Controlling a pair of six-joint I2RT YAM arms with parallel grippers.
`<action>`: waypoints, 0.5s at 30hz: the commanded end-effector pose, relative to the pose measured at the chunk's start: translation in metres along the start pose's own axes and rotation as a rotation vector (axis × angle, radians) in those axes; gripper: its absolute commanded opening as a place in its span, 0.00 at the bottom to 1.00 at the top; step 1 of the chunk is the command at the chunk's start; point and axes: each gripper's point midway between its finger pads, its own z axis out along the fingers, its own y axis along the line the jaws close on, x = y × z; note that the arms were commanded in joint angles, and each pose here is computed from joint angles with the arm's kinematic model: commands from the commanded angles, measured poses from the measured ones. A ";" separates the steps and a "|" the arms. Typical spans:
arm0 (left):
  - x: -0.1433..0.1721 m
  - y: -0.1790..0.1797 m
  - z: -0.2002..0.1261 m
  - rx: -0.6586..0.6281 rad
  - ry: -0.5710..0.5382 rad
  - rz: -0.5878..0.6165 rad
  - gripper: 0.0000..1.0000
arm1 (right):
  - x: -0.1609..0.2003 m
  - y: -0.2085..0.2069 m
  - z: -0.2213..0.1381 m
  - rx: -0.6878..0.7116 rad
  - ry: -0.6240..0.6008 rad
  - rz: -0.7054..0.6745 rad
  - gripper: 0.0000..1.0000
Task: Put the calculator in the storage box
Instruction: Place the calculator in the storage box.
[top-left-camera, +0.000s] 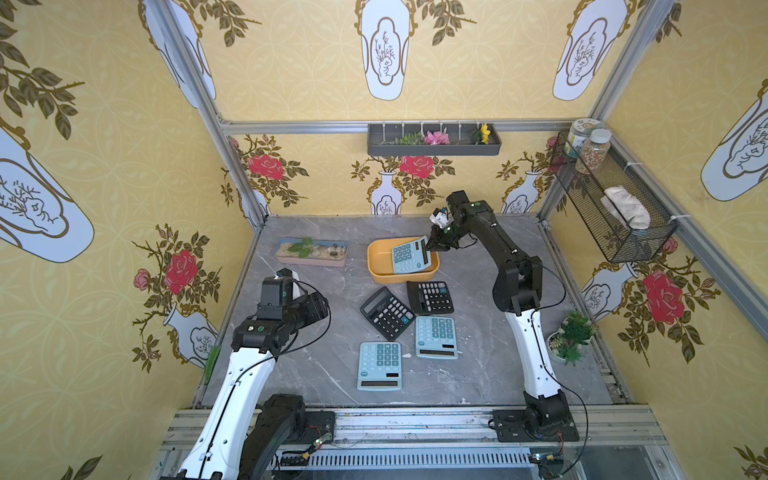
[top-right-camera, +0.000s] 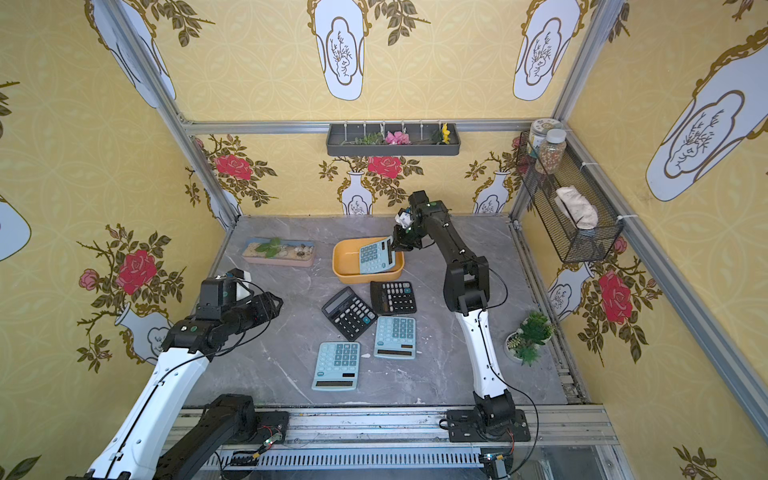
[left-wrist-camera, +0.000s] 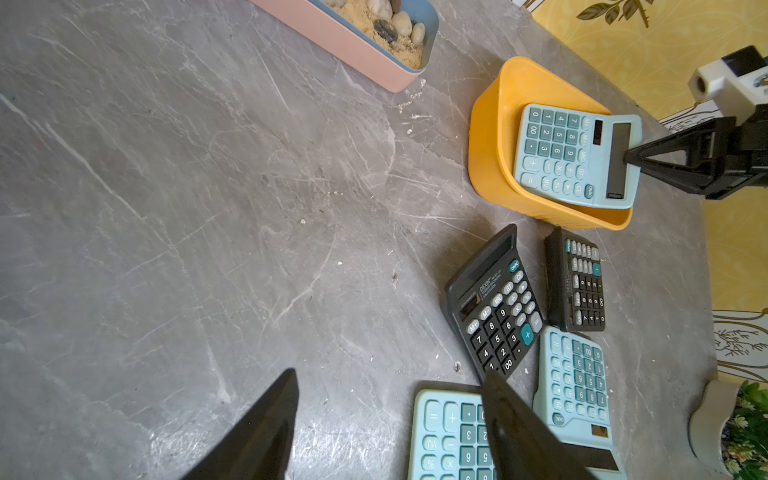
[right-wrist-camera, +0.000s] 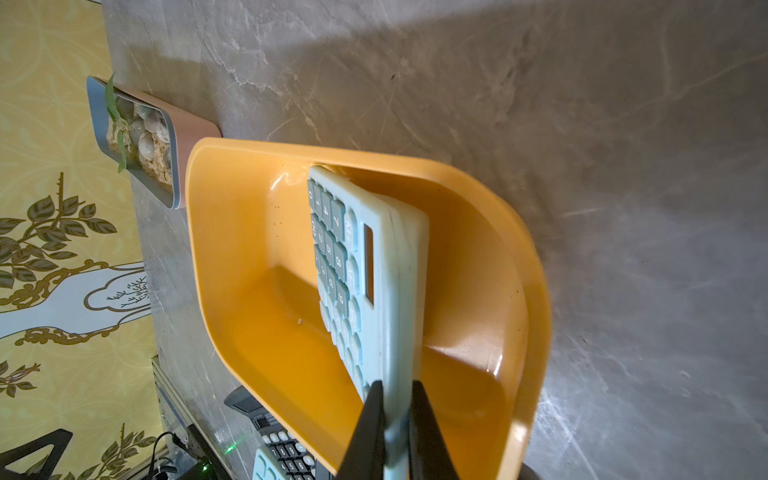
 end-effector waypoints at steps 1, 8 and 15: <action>-0.001 -0.002 0.000 0.006 0.000 0.004 0.72 | -0.001 -0.004 0.007 -0.001 0.001 0.004 0.00; -0.001 -0.002 -0.001 0.008 0.001 0.004 0.72 | 0.004 -0.014 0.014 0.029 0.018 0.024 0.00; 0.000 -0.002 0.000 0.007 0.002 0.006 0.72 | 0.009 -0.022 0.024 0.088 0.030 0.020 0.08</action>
